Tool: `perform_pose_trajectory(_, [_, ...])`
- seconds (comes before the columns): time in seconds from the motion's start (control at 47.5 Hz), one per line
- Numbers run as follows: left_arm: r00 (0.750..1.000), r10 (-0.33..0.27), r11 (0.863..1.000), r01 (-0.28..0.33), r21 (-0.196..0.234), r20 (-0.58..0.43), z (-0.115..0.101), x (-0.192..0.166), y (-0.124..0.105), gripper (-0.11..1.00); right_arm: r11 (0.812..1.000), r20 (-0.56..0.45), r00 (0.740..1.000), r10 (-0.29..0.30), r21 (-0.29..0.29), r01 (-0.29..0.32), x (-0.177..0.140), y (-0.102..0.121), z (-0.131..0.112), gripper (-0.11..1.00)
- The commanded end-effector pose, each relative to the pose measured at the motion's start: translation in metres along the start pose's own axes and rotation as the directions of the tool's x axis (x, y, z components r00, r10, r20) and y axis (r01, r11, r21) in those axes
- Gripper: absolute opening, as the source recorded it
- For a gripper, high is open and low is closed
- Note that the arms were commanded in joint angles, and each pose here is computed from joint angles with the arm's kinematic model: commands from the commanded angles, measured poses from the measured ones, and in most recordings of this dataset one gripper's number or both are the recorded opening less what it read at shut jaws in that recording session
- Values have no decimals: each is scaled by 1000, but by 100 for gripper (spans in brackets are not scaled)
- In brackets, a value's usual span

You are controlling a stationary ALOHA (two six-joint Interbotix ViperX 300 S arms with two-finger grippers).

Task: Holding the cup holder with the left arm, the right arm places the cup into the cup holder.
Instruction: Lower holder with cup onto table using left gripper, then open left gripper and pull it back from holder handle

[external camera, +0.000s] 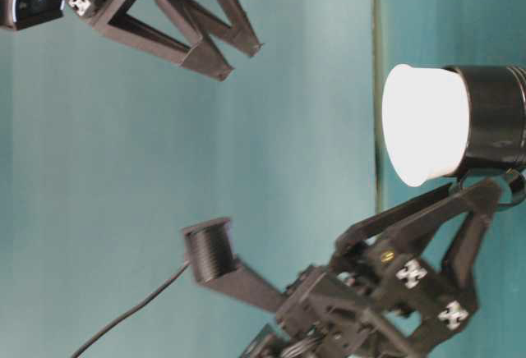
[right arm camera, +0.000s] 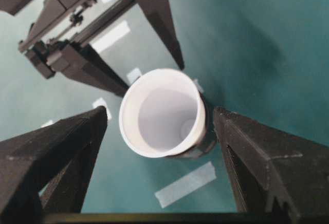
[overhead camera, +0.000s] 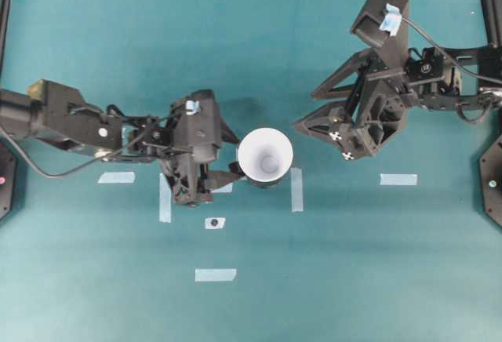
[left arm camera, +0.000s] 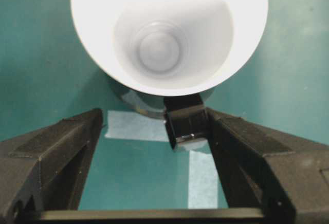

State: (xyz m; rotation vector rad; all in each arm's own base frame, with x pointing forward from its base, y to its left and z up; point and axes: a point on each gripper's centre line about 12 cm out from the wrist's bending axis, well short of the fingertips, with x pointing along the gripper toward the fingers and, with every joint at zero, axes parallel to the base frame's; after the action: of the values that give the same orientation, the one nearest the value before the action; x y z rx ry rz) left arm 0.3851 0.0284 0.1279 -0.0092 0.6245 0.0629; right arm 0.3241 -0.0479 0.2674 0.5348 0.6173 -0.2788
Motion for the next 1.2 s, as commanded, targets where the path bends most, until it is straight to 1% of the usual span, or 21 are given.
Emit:
perform_pose_trajectory(0.0, [999, -2, 1000, 2, 7, 52, 14, -13, -1, 89, 1000, 40, 999, 22, 3, -23, -10, 5, 7, 89])
perform_pose_trajectory(0.168, [999, -3, 1000, 2, 3, 44, 8, -23, -1, 89, 1000, 39, 999, 21, 4, -22, -10, 4, 5, 88])
perform_pose_trajectory(0.379, [998, -2, 1000, 2, 4, 61, 9, -35, -1, 89, 1000, 46, 999, 24, 5, -24, -9, 4, 5, 88])
perform_pose_trajectory(0.61, [998, -2, 1000, 3, -4, 58, 6, -37, -1, 89, 1000, 66, 997, 31, 3, -31, -9, 2, 3, 88])
perform_pose_trajectory(0.821, [997, -1, 1000, 1, -3, 78, 12, -40, -1, 89, 999, 91, 995, 43, 3, -43, -11, 2, 3, 88])
perform_pose_trajectory(1.178, [995, 1, 1000, 0, -9, 101, 17, -47, 0, 89, 999, 93, 995, 43, 1, -43, -12, 2, 2, 88])
